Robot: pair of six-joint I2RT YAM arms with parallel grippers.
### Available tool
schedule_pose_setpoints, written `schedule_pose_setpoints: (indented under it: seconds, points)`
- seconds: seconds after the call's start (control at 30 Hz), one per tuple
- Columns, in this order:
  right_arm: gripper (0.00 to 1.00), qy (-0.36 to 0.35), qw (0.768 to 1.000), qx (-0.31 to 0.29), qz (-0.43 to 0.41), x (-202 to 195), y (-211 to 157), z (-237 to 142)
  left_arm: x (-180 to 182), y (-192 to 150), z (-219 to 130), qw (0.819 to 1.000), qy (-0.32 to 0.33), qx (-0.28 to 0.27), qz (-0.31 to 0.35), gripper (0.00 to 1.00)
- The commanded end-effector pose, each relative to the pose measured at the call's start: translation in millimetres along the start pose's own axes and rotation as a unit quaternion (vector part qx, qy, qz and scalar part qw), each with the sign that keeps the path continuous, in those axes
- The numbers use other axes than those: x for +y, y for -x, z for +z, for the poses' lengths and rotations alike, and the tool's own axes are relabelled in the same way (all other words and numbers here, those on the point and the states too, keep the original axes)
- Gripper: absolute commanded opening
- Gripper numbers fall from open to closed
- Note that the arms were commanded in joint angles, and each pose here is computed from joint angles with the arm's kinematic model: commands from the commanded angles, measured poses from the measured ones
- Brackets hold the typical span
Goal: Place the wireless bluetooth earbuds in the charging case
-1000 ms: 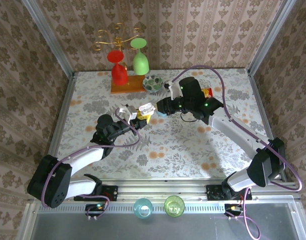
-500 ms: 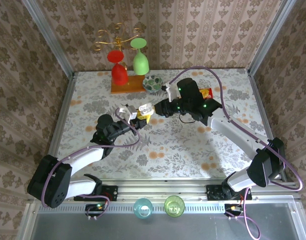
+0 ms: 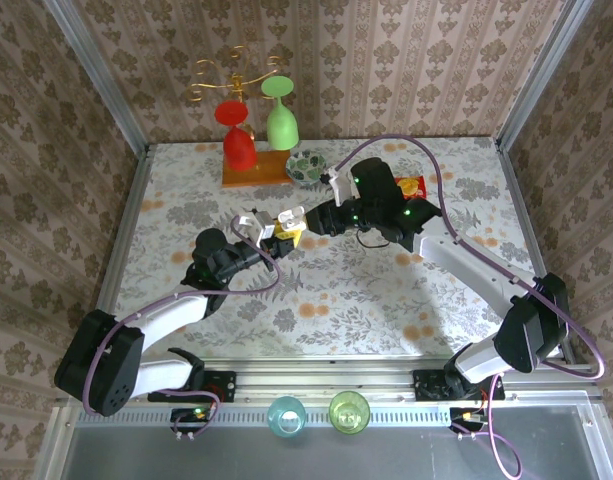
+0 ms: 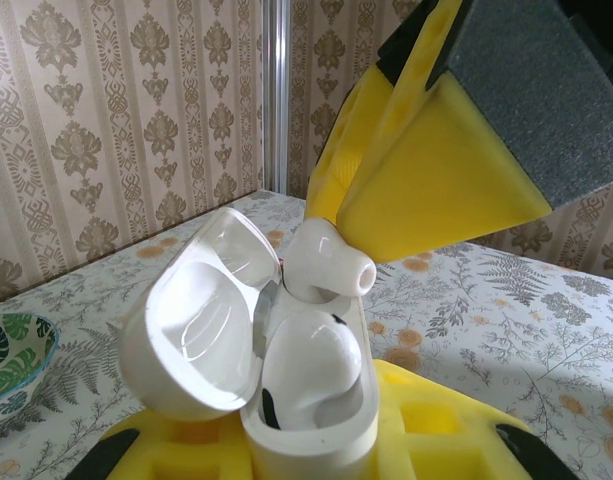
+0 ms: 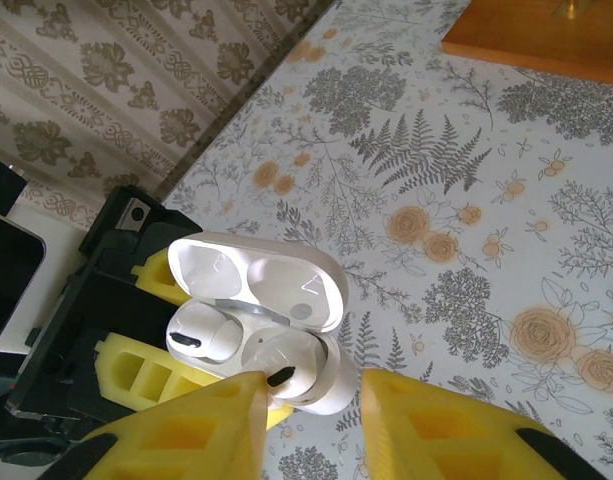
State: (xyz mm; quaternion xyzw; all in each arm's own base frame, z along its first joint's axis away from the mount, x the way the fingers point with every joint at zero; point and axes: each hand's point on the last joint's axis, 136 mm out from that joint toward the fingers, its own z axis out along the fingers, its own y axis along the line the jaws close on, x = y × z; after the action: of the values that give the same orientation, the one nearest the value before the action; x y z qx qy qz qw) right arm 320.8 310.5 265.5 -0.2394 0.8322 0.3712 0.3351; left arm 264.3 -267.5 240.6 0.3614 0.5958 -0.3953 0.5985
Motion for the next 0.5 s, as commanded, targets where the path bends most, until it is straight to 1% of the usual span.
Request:
schedule_pose_setpoints:
  seconds: [0.0, 0.07, 0.17, 0.37, 0.47]
  points:
    - [0.35, -0.006, 1.000, 0.014, -0.007, -1.2, -4.9, 3.7, -1.2, 17.3, 5.3, 1.000, -0.005, -0.020, 0.016, 0.11]
    - [0.37, -0.014, 1.000, 0.019, -0.007, -4.7, -6.9, 6.6, -2.1, 18.9, 5.4, 1.000, -0.008, -0.022, 0.017, 0.11]
    - [0.43, -0.020, 1.000, 0.022, -0.009, -6.6, -7.3, 9.8, -3.8, 18.2, 5.6, 1.000, -0.012, -0.022, 0.017, 0.11]
    - [0.57, -0.032, 0.999, 0.027, -0.009, -9.9, -6.9, 15.1, -7.6, 18.6, 5.6, 0.999, -0.021, -0.023, 0.018, 0.11]
    - [0.60, -0.039, 0.999, 0.032, -0.009, -12.1, -7.6, 17.2, -8.7, 19.1, 5.4, 0.999, -0.023, -0.025, 0.020, 0.11]
